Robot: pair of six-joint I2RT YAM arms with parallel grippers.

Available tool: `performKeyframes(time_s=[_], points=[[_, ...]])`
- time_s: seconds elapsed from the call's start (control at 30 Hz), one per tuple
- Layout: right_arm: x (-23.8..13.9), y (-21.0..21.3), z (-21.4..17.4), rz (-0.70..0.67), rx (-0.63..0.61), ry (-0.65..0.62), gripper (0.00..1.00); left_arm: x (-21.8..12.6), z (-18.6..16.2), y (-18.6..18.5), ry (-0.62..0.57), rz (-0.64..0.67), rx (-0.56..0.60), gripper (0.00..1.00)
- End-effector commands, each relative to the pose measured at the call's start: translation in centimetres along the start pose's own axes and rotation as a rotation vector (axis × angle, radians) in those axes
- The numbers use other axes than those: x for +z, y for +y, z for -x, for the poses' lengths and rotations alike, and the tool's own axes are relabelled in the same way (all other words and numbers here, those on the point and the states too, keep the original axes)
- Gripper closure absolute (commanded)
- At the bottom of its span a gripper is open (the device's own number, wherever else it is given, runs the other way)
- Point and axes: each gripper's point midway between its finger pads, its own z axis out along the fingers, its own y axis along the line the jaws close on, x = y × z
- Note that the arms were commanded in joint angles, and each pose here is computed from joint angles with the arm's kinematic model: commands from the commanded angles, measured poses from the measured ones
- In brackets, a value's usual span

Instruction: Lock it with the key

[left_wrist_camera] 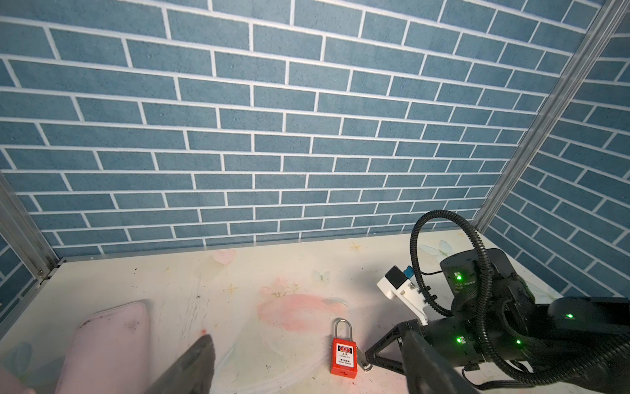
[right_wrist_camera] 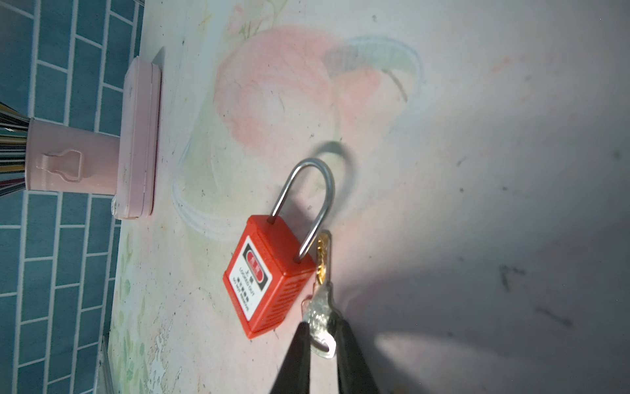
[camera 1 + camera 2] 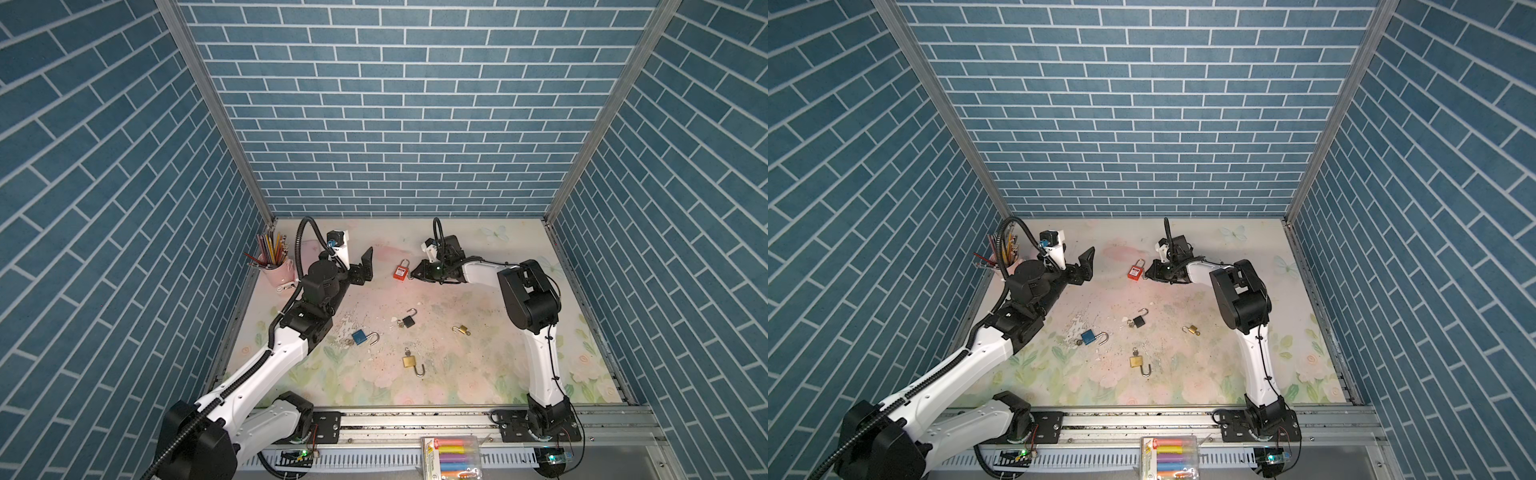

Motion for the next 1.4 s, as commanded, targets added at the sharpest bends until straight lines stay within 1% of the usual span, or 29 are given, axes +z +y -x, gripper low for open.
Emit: performKeyframes(time_s=[0.0,0.2,0.27,0.4,0.5,0.57,0.63,0.7,0.73,0.77,0.8,0.83,0.9,0.93,1.0,1.07,1.13,1.23,1.3,1.37], points=[[0.5,-0.4,-0.2,0.004,0.033,0.017,0.82,0.0,0.3,0.0,-0.014,-0.007,-0.008,0.14],[0.2,-0.1,0.2,0.004,0.019,0.004,0.82,0.2,-0.1,0.1,-0.005,0.001,-0.011,0.14],[-0.4,0.5,0.6,0.010,-0.001,-0.011,0.81,0.3,-0.1,0.2,-0.003,0.007,-0.012,0.14],[-3.4,3.6,1.9,0.061,-0.107,-0.072,0.70,0.1,0.4,1.1,-0.006,0.060,-0.019,0.14],[-6.7,5.9,2.5,0.064,-0.203,-0.136,0.60,-0.3,0.4,2.5,-0.017,0.133,-0.065,0.14],[-9.1,7.1,2.6,0.054,-0.258,-0.181,0.55,-0.5,0.0,3.3,-0.008,0.175,-0.114,0.14],[-11.6,8.0,2.2,0.041,-0.302,-0.229,0.49,-0.4,-0.5,3.3,0.018,0.177,-0.137,0.14],[-13.6,8.5,1.3,0.030,-0.323,-0.266,0.45,0.0,-0.7,2.4,0.065,0.134,-0.130,0.14],[-14.6,8.7,0.8,0.024,-0.329,-0.286,0.45,0.2,-0.9,1.8,0.093,0.107,-0.115,0.14],[-15.5,8.8,0.4,0.020,-0.331,-0.301,0.40,0.3,-1.2,1.4,0.118,0.084,-0.105,0.14],[-16.3,8.8,-0.2,0.014,-0.327,-0.315,0.39,0.4,-1.4,0.9,0.144,0.063,-0.102,0.14],[-17.2,8.8,-0.8,0.010,-0.323,-0.329,0.32,0.3,-1.7,0.4,0.169,0.040,-0.100,0.14],[-18.5,8.9,-2.0,0.007,-0.314,-0.344,0.26,0.2,-2.4,-0.5,0.222,-0.003,-0.087,0.14],[-19.1,9.0,-2.6,0.006,-0.309,-0.348,0.17,0.1,-2.8,-1.0,0.249,-0.017,-0.084,0.14],[-19.9,8.8,-3.9,0.005,-0.299,-0.347,0.14,-0.3,-3.9,-2.3,0.320,-0.057,-0.059,0.14],[-20.6,8.3,-5.2,-0.003,-0.287,-0.348,0.14,-0.7,-5.3,-3.4,0.387,-0.061,-0.019,0.14],[-20.9,7.7,-6.3,-0.015,-0.274,-0.357,0.13,-1.2,-7.4,-4.7,0.471,-0.069,0.028,0.14],[-21.6,6.4,-7.3,-0.048,-0.226,-0.393,0.14,-2.2,-11.3,-6.7,0.603,-0.092,0.085,0.14],[-21.7,5.8,-7.9,-0.050,-0.204,-0.410,0.16,-2.8,-13.9,-7.6,0.682,-0.113,0.095,0.14],[-21.6,5.9,-8.7,-0.015,-0.220,-0.423,0.19,-3.6,-16.4,-8.7,0.750,-0.166,0.097,0.14]])
